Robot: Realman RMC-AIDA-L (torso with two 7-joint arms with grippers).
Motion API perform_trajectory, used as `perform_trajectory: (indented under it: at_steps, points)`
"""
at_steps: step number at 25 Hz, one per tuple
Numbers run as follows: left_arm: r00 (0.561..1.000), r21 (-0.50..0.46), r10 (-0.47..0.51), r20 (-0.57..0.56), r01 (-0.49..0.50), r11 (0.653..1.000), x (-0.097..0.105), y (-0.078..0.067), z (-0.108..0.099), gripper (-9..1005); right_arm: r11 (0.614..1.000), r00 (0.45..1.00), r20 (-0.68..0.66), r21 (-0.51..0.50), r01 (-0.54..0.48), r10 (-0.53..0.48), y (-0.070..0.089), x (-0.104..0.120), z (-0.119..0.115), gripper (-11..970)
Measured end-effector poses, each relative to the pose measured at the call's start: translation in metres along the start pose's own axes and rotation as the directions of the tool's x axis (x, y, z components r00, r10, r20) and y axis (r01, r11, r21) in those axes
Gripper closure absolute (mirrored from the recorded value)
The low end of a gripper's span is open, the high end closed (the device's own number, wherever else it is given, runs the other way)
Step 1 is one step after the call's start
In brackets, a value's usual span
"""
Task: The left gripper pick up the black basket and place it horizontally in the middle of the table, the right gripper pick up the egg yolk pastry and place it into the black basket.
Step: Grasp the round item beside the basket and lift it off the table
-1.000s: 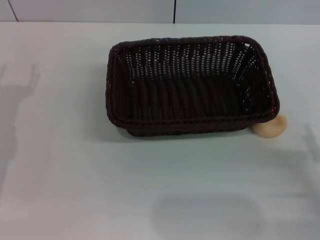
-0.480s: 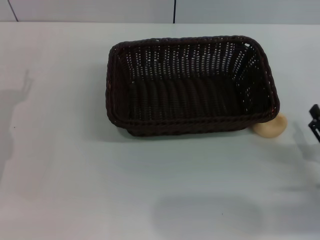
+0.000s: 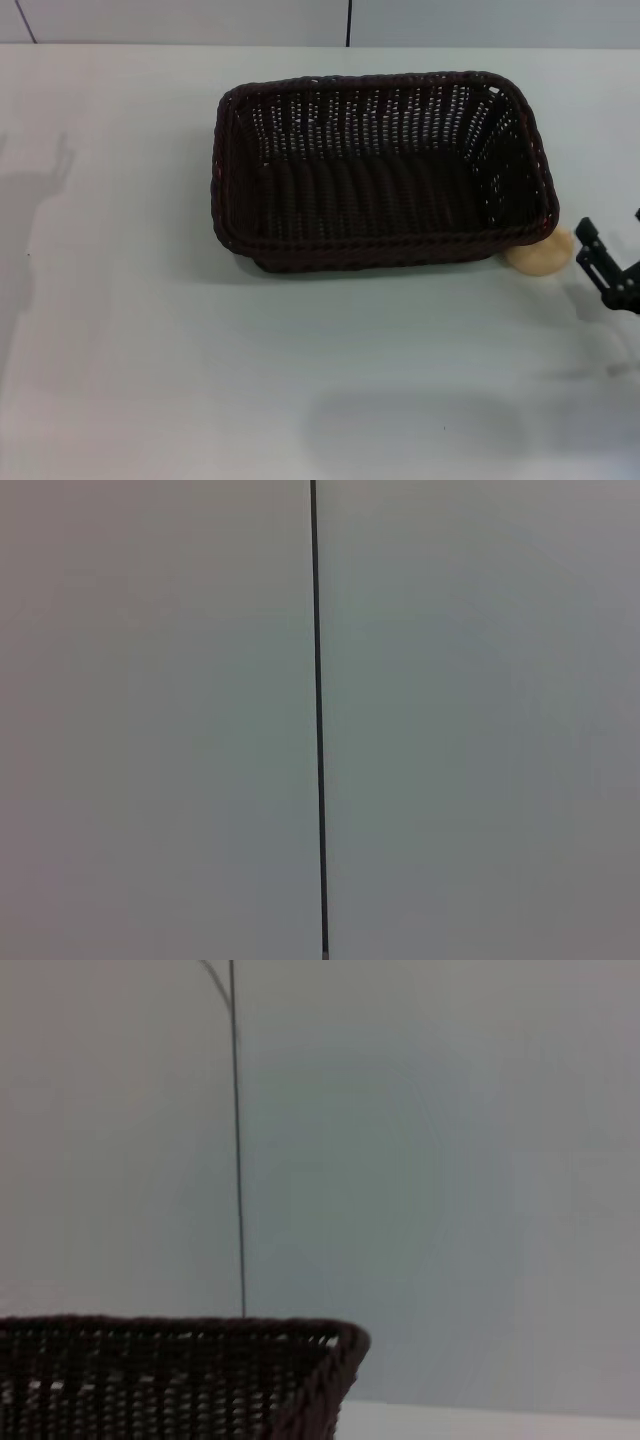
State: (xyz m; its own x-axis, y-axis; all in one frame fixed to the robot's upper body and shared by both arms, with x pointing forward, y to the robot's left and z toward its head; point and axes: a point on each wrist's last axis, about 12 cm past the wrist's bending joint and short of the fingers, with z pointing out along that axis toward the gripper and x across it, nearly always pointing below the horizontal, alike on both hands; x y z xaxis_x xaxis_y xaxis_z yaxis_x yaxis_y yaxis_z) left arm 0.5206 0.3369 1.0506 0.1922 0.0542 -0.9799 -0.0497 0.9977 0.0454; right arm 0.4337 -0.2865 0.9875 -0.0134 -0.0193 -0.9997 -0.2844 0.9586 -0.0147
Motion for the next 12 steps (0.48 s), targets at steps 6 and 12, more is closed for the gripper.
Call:
perform_trajectory:
  at_steps: [6, 12]
  points:
    - [1.000, 0.004, -0.001, 0.005, 0.001, 1.000, -0.001, -0.001, 0.001, 210, 1.000, 0.999, -0.051, -0.030, -0.002, 0.001, 0.006, 0.004, 0.012, 221]
    - [1.000, 0.005, -0.001, 0.008, 0.001, 1.000, -0.001, -0.001, 0.001, 210, 0.999, 0.997, -0.071, -0.051, 0.001, -0.004, 0.009, 0.005, 0.017, 233]
